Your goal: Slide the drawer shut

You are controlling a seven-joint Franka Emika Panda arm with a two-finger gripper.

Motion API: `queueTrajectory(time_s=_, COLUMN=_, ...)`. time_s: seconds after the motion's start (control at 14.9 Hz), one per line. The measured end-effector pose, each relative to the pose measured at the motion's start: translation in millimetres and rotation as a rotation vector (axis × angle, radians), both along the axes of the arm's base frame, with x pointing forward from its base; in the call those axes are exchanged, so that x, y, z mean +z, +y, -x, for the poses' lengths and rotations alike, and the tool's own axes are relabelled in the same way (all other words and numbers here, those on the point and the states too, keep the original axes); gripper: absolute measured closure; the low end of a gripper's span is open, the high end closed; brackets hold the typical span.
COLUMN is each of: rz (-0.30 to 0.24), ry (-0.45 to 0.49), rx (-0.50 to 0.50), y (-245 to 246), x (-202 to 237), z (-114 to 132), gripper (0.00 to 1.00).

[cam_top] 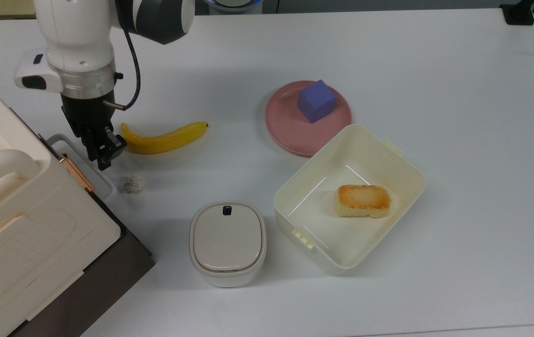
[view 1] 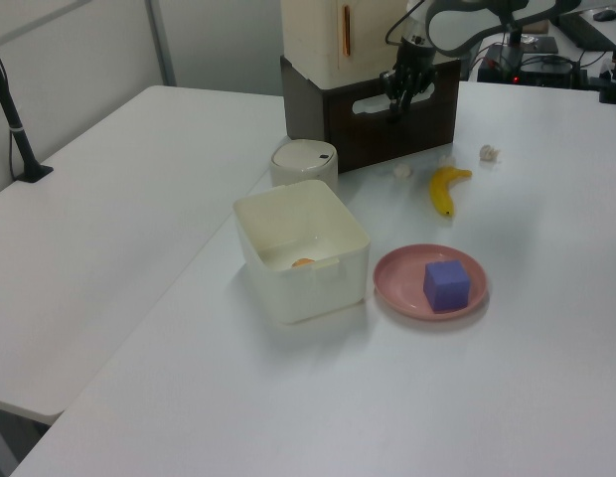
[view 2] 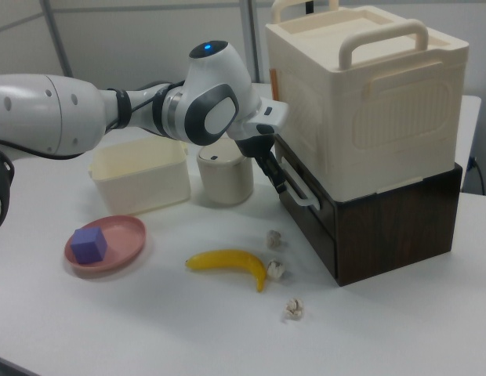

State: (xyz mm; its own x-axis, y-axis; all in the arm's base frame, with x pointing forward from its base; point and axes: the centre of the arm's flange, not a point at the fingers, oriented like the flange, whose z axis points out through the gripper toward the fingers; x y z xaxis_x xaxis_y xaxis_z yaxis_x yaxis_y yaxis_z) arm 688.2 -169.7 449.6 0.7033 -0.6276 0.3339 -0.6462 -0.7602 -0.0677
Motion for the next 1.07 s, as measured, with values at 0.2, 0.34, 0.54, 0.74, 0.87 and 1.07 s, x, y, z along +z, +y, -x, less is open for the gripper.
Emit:
queueTrajectory(time_s=0.2, rz=0.001, ry=-0.005, rx=-0.003, y=-2, x=-1, z=-1, gripper=0.71)
queueTrajectory(time_s=0.34, rz=0.002, ry=-0.006, rx=-0.002, y=-1, x=0, z=-1, gripper=0.71)
queueTrajectory(time_s=0.54, rz=0.012, ry=0.003, rx=0.045, y=1, x=13, z=3, gripper=0.7)
queueTrajectory(time_s=0.74, rz=0.001, ry=0.105, rx=0.151, y=14, x=32, z=19, gripper=0.69)
queueTrajectory(time_s=0.87, rz=-0.042, ry=0.181, rx=0.251, y=33, x=50, z=35, gripper=0.68)
queueTrajectory(time_s=1.07, rz=-0.078, ry=0.279, rx=0.386, y=53, x=65, z=55, gripper=0.63)
